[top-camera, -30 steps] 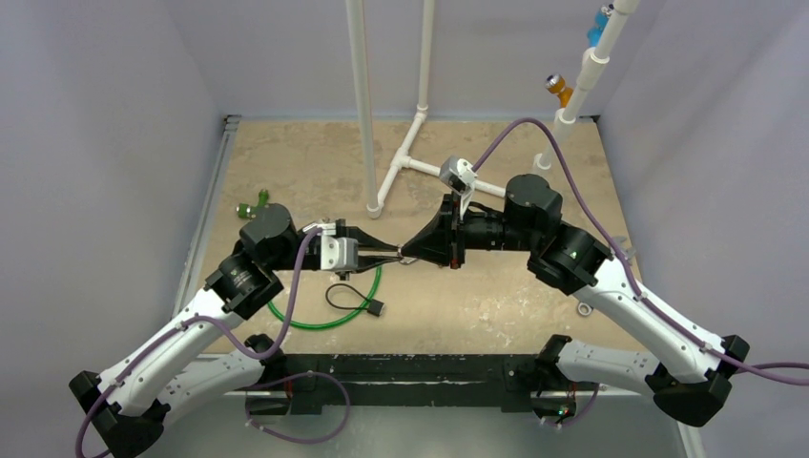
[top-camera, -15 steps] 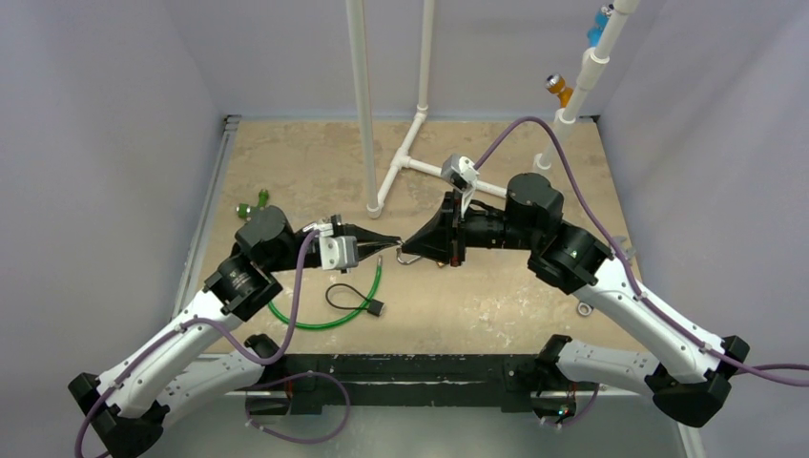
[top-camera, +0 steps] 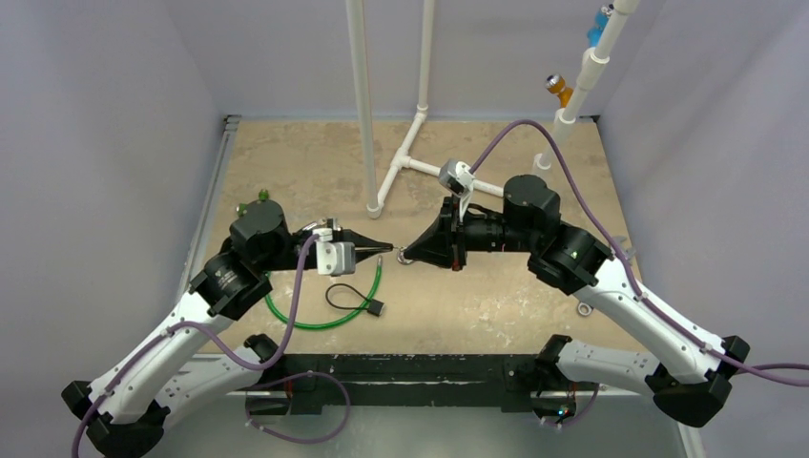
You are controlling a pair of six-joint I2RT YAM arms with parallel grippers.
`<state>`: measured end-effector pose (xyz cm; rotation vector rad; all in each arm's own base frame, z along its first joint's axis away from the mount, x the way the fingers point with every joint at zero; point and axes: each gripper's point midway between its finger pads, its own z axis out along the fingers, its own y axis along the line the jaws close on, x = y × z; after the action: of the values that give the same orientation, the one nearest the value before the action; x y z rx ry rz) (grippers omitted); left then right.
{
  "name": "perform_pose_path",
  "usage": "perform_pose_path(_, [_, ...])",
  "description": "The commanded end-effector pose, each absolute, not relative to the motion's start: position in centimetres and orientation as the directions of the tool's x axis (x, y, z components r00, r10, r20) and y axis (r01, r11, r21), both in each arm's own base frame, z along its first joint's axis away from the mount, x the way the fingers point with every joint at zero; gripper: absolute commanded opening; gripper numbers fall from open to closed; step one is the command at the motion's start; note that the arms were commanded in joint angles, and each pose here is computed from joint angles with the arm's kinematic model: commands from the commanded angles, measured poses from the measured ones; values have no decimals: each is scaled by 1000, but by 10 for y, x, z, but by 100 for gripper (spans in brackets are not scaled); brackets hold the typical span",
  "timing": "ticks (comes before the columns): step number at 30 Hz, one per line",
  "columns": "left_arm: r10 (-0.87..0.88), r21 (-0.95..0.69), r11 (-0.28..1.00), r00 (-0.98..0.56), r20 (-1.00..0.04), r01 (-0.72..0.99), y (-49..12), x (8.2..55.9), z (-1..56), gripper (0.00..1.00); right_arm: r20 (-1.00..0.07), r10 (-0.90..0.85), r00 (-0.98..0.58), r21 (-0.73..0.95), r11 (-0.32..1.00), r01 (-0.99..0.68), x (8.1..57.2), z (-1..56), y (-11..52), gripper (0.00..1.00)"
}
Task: Unlock with the key
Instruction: Adjust the key.
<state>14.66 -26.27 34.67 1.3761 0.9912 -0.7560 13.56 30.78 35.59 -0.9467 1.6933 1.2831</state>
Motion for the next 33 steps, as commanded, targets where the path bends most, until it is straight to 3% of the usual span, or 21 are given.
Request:
perform_pose_path(1, [91,475,62,469,-879,878,-259,139,366,0,-926,-84,-367,344,209,-915,133,367,302,0])
perform_pose_path(4, [90,474,56,468,-879,879,-259,137,368,0,-928,-82,-363,339,219,-915,135,368,301,5])
perform_pose_path(7, [94,471,54,465,-880,881,-258,137,369,0,-928,-96,-361,329,244,-912,138,364,299,27])
perform_pose_path(11, [105,470,58,462,-880,881,-257,138,370,0,-935,-92,-343,310,262,-914,142,367,297,37])
perform_pose_path(16, [128,466,41,458,-880,884,-257,137,365,0,-960,-84,-268,224,349,-910,158,380,287,65])
perform_pose_path(21, [156,446,11,439,-885,895,-258,137,360,0,-992,2,-125,119,325,-938,161,410,289,62])
perform_pose_path(25, [168,432,0,426,-889,902,-259,137,361,0,-990,-64,-127,108,243,-964,160,395,307,43])
perform_pose_path(33, [208,413,-21,408,-889,910,-259,140,359,0,-985,-103,-135,121,136,-983,146,389,319,42])
